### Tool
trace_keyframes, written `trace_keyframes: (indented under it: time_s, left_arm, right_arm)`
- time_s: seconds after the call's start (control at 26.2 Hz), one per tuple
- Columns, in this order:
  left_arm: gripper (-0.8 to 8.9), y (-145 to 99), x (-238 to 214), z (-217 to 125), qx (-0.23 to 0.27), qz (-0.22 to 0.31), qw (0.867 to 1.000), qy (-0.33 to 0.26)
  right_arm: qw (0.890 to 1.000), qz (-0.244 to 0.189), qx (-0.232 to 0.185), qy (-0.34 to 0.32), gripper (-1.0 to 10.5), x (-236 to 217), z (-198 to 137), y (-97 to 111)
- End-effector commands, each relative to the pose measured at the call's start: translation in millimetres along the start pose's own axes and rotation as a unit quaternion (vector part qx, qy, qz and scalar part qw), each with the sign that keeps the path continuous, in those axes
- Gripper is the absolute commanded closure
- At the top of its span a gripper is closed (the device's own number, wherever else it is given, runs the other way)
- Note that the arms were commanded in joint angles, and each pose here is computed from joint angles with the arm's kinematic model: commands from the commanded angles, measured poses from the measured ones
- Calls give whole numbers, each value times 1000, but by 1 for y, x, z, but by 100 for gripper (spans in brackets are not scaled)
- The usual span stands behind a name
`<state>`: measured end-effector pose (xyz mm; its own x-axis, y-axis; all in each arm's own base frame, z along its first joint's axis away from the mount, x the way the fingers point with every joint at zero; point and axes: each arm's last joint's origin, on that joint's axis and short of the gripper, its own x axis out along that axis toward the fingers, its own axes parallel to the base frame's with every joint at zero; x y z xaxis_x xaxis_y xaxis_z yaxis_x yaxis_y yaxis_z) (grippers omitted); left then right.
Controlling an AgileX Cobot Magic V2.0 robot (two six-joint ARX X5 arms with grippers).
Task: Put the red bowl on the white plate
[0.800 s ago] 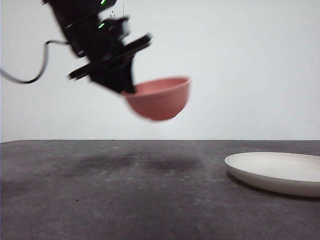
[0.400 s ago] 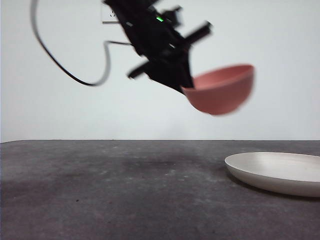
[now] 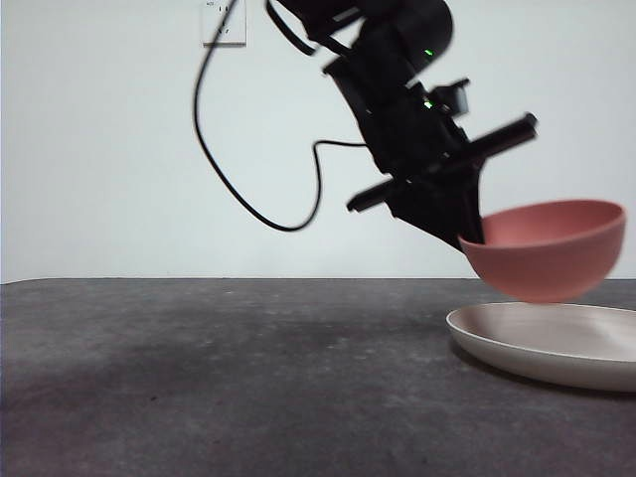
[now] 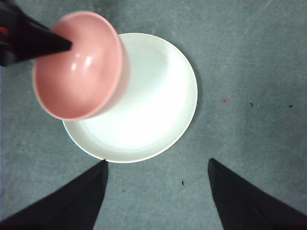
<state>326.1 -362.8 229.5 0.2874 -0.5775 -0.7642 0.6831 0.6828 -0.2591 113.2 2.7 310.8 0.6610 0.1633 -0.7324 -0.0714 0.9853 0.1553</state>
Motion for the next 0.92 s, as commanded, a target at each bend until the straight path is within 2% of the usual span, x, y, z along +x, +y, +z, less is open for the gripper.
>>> trace_keyframes:
  time_s: [0.04,0.42,0.57,0.61,0.73,0.76,0.92]
  left_arm:
    - [804,-8,14,4,14,-5,1000,3]
    - [804,-8,47,-13,23,2,999,47]
    - [798,-10,48,-14,32,0,998,48]
    - [756,-11,48,-14,33,0,998,49]
    - [530,-11,48,-14,33,-1,998,49]
    - [499,-11,48,-14,33,-1,998,49]
    - [495,-15,36,-5,36,-11,999,39]
  right_arm:
    - [1000,-1,5,-10,616,-3,4,1]
    - [1000,-1,5,-10,616,-3,4,1]
    - [1000,-1,5,-10,616,-3,4,1]
    - [1000,-1,5,-10,616,-3,4,1]
    - [1000,-1,5,-10,616,-3,4,1]
    - [1000,-1,5,-10,616,-3,4,1]
    - [1000,-1,5,-10,616,-3,4,1]
